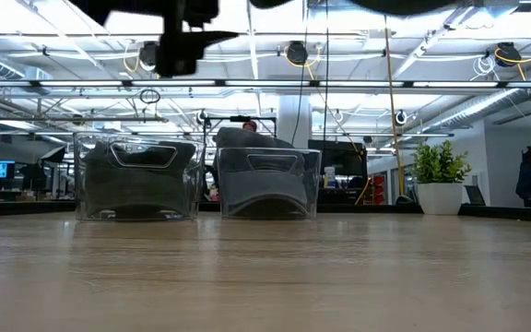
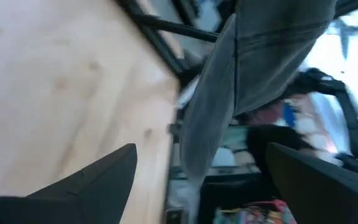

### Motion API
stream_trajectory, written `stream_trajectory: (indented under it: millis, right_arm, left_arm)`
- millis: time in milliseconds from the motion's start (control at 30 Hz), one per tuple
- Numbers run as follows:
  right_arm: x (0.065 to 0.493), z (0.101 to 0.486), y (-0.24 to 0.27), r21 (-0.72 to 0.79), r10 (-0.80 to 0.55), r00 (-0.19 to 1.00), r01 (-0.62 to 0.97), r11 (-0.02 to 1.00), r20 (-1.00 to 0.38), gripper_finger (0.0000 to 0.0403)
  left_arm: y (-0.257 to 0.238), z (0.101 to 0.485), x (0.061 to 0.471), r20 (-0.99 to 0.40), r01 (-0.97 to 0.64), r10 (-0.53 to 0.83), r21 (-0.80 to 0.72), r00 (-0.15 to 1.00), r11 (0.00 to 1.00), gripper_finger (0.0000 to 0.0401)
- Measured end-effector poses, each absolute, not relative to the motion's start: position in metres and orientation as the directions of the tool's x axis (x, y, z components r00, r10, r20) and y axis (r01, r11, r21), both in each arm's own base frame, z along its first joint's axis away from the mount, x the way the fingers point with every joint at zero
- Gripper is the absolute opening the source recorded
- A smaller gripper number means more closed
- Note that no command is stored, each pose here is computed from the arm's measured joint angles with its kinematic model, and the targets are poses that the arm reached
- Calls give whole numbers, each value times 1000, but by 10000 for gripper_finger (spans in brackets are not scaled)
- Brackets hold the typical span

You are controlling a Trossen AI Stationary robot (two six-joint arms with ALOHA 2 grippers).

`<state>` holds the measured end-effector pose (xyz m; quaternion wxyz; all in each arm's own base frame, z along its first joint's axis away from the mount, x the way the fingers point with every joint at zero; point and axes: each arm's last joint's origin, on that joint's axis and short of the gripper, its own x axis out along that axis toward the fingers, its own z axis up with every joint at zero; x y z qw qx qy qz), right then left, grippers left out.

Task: Pick & Place hat
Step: Put the black cap into the left transparent bin

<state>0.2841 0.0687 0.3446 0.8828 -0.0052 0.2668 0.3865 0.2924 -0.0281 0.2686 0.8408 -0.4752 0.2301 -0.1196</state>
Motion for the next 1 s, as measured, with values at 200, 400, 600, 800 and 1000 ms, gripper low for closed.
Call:
stream_trajectory:
  millis: [200,400,600,800,1000]
  right_arm:
    - [290,347,69,153,682,579,-702,696,-446,0]
    - [297,342,70,143,683,577,-708,691,-448,0]
    - [311,322,71,188,675,546,-691,698,-496,0]
    - [319,313,72,199,674,536,-688,698,-509,0]
    - [323,309,73,223,704,509,-708,670,-496,0]
  left_arm:
    - [-32,250,318,-179,74,-530,-904,829,421,367]
    - [-32,238,329,-143,116,-580,-916,802,385,367]
    - [-38,237,334,-84,189,-618,-912,782,364,367]
    - [-40,235,333,-96,198,-639,-907,763,372,366]
    - [-40,235,333,-96,209,-658,-906,747,369,321]
